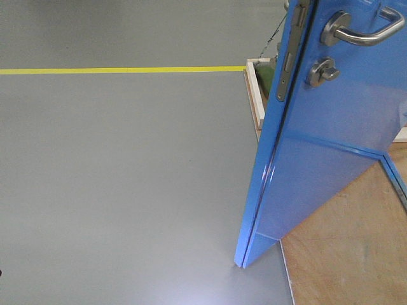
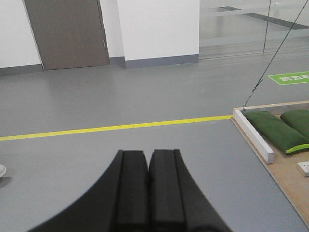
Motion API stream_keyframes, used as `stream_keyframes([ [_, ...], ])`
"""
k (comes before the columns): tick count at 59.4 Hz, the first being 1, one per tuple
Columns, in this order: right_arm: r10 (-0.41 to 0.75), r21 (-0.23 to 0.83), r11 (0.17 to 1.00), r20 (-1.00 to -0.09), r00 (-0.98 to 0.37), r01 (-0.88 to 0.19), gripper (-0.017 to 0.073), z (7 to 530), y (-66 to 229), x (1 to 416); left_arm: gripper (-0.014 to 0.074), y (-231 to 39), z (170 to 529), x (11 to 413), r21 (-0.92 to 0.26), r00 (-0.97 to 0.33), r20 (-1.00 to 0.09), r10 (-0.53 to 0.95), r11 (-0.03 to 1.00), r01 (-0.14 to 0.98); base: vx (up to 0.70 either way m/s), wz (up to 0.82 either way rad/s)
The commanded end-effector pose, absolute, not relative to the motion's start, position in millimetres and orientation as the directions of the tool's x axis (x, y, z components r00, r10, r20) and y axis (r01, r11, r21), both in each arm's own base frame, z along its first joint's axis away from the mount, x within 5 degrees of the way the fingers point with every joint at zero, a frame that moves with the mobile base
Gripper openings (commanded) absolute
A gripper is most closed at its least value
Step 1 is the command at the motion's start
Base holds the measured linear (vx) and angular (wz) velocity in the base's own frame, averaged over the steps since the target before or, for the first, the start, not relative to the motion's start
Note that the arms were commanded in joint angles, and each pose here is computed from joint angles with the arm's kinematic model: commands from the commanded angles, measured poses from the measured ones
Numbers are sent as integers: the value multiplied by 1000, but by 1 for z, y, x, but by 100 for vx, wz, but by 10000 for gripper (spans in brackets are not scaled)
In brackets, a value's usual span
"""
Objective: Move to blue door and open it
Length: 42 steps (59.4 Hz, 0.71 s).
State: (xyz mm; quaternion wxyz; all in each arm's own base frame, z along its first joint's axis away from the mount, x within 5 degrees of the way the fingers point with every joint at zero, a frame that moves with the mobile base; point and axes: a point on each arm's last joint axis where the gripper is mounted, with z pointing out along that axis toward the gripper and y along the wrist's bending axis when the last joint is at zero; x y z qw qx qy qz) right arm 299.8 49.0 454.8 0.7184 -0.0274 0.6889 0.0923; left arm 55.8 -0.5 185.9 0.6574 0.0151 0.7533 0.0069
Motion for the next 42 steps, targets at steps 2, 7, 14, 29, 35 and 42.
stream_keyframes([
  [2, 105, 76, 984, -979, 173, -162, -8, 481, 44, 288, 70, -1, 192, 56, 27, -44, -999, 28, 999, 17, 0, 0],
  [7, 105, 76, 984, -979, 173, -162, -8, 481, 44, 288, 70, -1, 192, 56, 27, -44, -999, 28, 999, 17, 0, 0],
  [14, 105, 76, 984, -979, 173, -162, -8, 481, 44, 288, 70, -1, 192, 56, 27, -44, -999, 28, 999, 17, 0, 0],
  [29, 105, 76, 984, -979, 173, -162, -8, 481, 44, 288, 70, -1, 192, 56, 27, -44, -999, 28, 999, 17, 0, 0],
  [35, 104, 76, 984, -980, 167, -162, -8, 480, 45, 288, 70, -1, 192, 56, 27, -44, -999, 28, 999, 17, 0, 0],
  [42, 104, 76, 984, -980, 167, -162, -8, 480, 45, 288, 70, -1, 192, 56, 27, -44, -999, 28, 999, 17, 0, 0],
])
